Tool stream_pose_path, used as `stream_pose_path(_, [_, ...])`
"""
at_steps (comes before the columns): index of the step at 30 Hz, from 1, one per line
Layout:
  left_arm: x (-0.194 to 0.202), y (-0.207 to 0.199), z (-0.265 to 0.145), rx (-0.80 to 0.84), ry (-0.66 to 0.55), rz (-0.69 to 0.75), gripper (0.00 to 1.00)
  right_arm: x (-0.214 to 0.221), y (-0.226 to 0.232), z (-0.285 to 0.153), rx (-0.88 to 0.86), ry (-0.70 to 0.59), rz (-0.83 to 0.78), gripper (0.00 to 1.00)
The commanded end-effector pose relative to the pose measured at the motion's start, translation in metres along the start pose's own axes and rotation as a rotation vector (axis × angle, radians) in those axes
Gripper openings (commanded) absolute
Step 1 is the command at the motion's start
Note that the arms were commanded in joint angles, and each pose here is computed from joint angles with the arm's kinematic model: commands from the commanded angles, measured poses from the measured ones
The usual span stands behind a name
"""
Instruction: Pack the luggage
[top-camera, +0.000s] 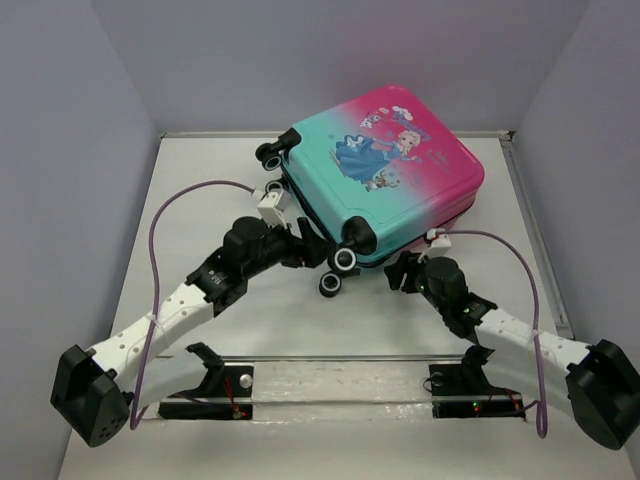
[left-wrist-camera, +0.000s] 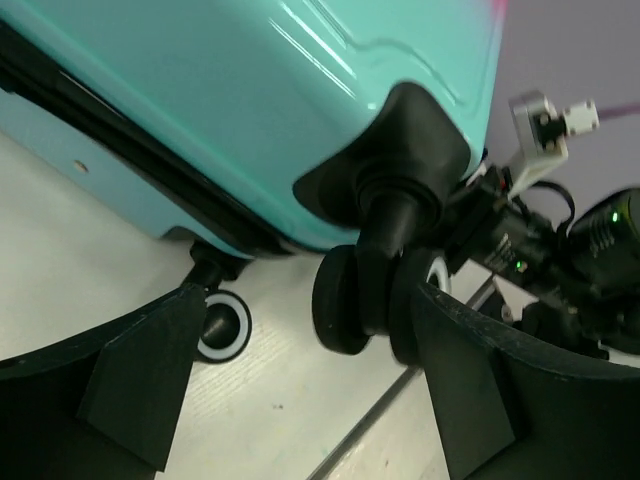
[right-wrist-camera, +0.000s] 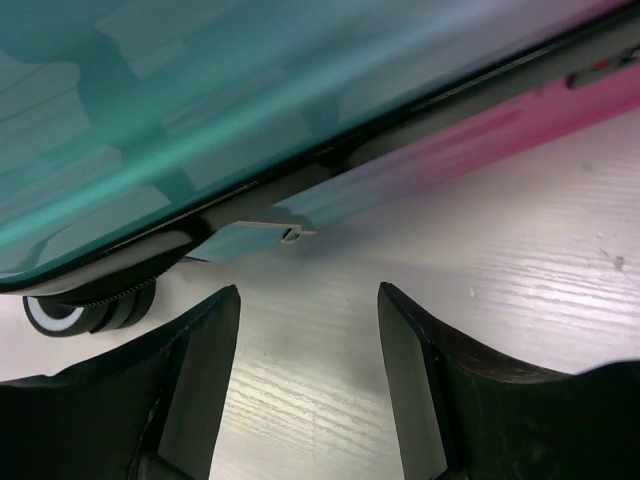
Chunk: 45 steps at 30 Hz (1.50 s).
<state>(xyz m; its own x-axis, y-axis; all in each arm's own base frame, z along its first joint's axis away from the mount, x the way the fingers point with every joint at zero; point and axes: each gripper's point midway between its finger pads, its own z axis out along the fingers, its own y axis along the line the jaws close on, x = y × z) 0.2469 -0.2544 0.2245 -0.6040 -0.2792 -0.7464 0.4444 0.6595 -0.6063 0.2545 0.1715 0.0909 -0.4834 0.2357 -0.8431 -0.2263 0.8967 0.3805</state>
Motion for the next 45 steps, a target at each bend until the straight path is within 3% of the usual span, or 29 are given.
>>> stream_pose_path(1, [-0.005,-0.029,-0.013,0.145,-0.041,0.103,0.97,-0.031,0.032,0.009,-0.160,-0.086,-0.103,0.63])
stream_pose_path(8, [0.007,-0.045,-0.004,0.242,-0.004,0.156,0.99,-0.041,0.031,0.026,-0.160,-0.122,-0.181,0.58])
stream_pose_path(17, [0.015,-0.041,0.017,0.149,0.009,0.218,0.99,-0.056,0.021,0.032,-0.161,-0.192,-0.224,0.52])
stream_pose_path(25, [0.028,-0.052,0.030,0.187,0.071,0.241,0.96,-0.057,0.037,0.042,-0.269,-0.203,-0.193,0.39])
stream_pose_path(28, [0.033,-0.056,0.032,0.199,0.090,0.252,0.87,-0.056,0.040,0.043,-0.287,-0.203,-0.182,0.26])
stream_pose_path(29, [0.034,-0.056,0.033,0.200,0.095,0.252,0.83,-0.055,0.040,0.043,-0.290,-0.202,-0.183,0.16])
stream_pose_path(31, [0.035,-0.056,0.035,0.202,0.097,0.256,0.68,-0.057,0.042,0.040,-0.297,-0.205,-0.165,0.08])
stream_pose_path(32, [0.031,-0.058,0.036,0.201,0.088,0.256,0.47,-0.055,0.042,0.038,-0.300,-0.198,-0.158,0.07])
stream_pose_path(33, [0.029,-0.059,0.036,0.198,0.080,0.257,0.37,-0.051,0.043,0.036,-0.306,-0.183,-0.138,0.07])
stream_pose_path(34, [0.023,-0.061,0.036,0.192,0.064,0.261,0.17,-0.053,0.044,0.032,-0.313,-0.188,-0.125,0.07])
stream_pose_path(35, [0.009,-0.071,0.035,0.204,0.031,0.264,0.08,-0.049,0.042,0.030,-0.310,-0.177,-0.114,0.07])
stream_pose_path(41, [-0.072,-0.118,0.020,0.219,-0.157,0.278,0.06,-0.020,0.049,0.014,-0.285,-0.066,-0.096,0.07])
stream_pose_path(45, [-0.098,-0.127,0.025,0.185,-0.195,0.284,0.06,-0.007,0.056,0.004,-0.259,-0.021,-0.104,0.07])
